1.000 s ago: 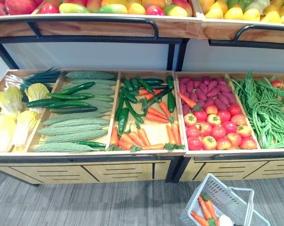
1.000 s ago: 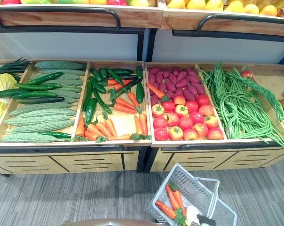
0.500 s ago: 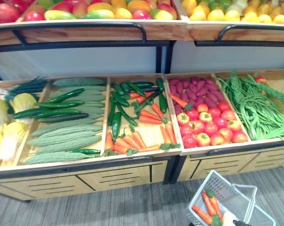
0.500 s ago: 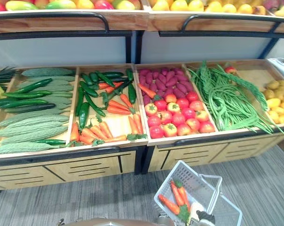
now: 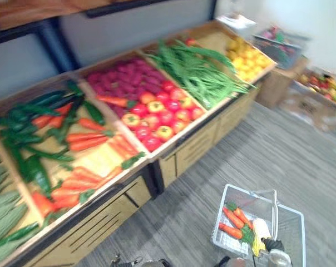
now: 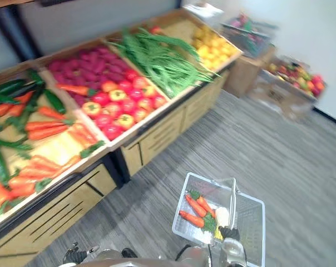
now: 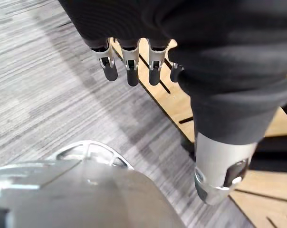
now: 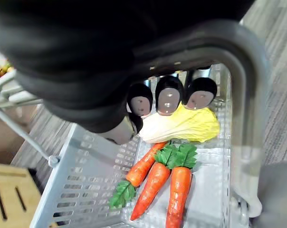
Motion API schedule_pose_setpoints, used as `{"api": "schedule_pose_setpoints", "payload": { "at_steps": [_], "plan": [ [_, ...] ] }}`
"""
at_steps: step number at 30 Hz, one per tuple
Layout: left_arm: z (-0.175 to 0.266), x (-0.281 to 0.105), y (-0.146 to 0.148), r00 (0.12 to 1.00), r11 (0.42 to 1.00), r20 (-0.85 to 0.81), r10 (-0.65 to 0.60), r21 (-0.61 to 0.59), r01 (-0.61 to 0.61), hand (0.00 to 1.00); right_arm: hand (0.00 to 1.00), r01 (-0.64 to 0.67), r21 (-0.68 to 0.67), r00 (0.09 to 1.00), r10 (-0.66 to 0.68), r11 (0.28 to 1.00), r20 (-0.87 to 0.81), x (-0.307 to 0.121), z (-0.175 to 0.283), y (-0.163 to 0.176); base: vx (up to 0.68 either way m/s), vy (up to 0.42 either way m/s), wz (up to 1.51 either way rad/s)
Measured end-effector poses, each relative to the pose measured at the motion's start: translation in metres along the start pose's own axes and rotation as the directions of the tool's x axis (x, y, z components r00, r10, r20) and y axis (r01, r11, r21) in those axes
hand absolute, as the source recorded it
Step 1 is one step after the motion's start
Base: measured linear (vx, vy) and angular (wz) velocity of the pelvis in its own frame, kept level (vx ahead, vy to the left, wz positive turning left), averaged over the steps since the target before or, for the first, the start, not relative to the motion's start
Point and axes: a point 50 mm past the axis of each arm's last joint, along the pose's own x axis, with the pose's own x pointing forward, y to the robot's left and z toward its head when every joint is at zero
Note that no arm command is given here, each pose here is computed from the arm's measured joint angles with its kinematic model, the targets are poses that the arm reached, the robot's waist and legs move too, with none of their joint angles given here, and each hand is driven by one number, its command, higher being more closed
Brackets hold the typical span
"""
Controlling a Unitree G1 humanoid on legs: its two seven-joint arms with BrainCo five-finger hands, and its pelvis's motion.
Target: Pick vegetable in the basket
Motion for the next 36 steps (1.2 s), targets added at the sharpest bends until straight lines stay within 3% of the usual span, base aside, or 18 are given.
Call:
{"api": "schedule_pose_setpoints", "payload": {
  "at_steps": [13,23,36],
  "plan": [
    [-0.002,0.0,-0.001,1.0,0.999,-0.025,0.018,-0.036,-0.019,0.0,1.0,-0.058,-0.141,0.998,0.053,0.988,-0.041,-0.01,-0.028,0.005,-0.02,-0.205,-1.04],
    [0.005,-0.001,-0.008,1.0,0.996,0.013,0.024,-0.085,-0.023,0.0,1.0,-0.077,-0.178,0.997,0.074,0.981,-0.027,-0.012,-0.032,0.001,-0.03,0.195,-1.01],
    [0.0,-0.001,-0.007,1.0,1.0,-0.002,-0.021,-0.005,0.021,0.0,1.0,-0.112,-0.177,0.994,0.113,0.978,-0.003,-0.012,-0.028,0.007,0.01,0.109,-0.18]
  ]
}}
